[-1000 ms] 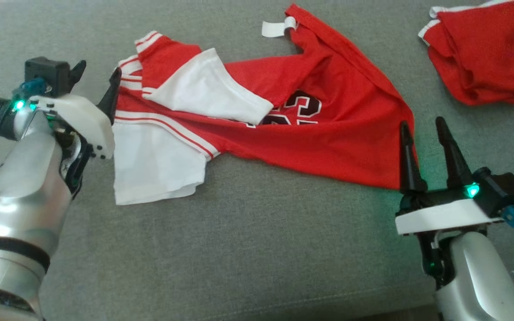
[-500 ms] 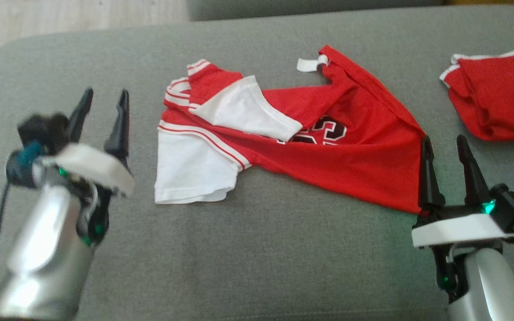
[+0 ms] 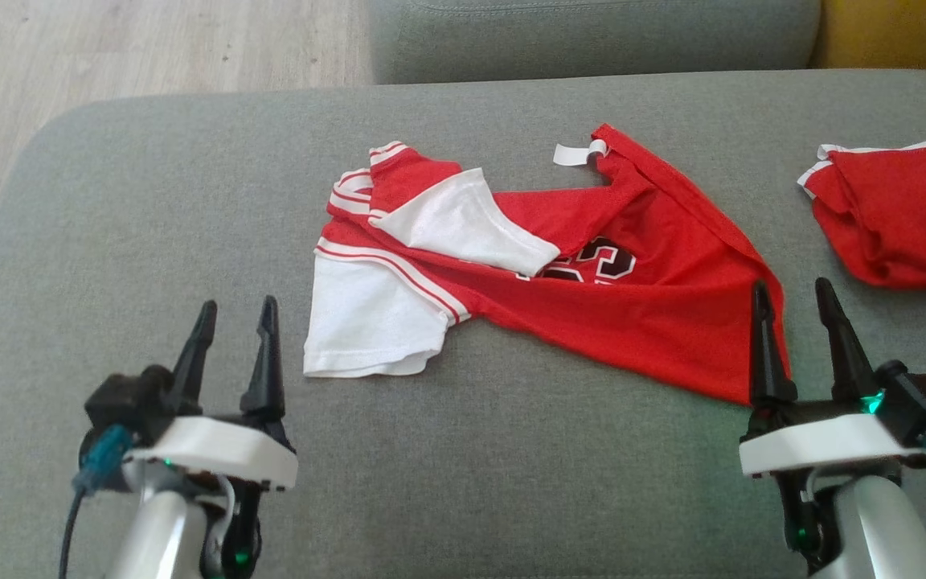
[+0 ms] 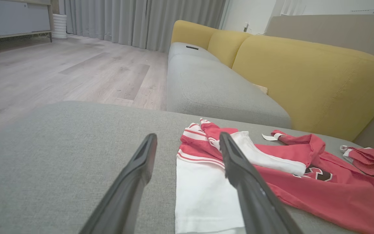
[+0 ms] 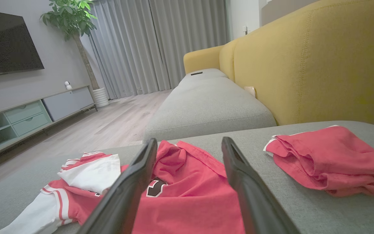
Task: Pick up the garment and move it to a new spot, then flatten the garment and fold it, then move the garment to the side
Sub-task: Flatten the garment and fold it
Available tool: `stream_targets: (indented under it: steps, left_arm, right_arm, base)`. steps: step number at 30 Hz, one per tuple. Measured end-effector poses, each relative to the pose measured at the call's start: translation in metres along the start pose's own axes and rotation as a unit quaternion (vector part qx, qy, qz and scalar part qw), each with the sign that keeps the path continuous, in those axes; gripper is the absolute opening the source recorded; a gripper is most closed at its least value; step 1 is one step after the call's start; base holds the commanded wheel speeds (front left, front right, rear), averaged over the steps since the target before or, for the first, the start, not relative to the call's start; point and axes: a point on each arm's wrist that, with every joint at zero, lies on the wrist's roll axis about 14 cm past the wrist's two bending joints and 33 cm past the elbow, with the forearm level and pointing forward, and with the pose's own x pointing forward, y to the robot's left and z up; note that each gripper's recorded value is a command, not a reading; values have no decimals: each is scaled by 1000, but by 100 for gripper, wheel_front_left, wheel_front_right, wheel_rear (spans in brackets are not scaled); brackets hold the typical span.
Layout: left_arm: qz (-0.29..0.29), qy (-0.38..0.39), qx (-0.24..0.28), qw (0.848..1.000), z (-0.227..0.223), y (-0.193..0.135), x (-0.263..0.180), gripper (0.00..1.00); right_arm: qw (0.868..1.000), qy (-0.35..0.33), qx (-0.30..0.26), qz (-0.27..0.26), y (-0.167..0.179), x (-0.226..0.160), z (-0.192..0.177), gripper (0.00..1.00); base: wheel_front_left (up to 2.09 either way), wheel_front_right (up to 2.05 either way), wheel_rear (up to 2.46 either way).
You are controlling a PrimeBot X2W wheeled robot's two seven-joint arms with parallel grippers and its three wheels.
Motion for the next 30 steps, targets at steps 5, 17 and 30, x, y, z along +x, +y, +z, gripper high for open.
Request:
stream_targets:
  steps: [5, 17, 30]
  left_arm:
    - [-1, -2, -3, 1000, -2, -3, -2, 100]
    - [-14, 104, 3, 994, -68, -2, -9, 100]
    - [-20, 229, 51, 972, -135, 5, 13, 100]
  right_arm:
    - [1000, -4, -1, -2, -1, 0, 2, 100]
    - [1000, 10, 0, -8, -6, -1, -8, 100]
    - [998, 37, -2, -42, -29, -8, -25, 100]
  base:
    - [0, 0, 0]
    - [0, 0, 0]
    - [0, 0, 0]
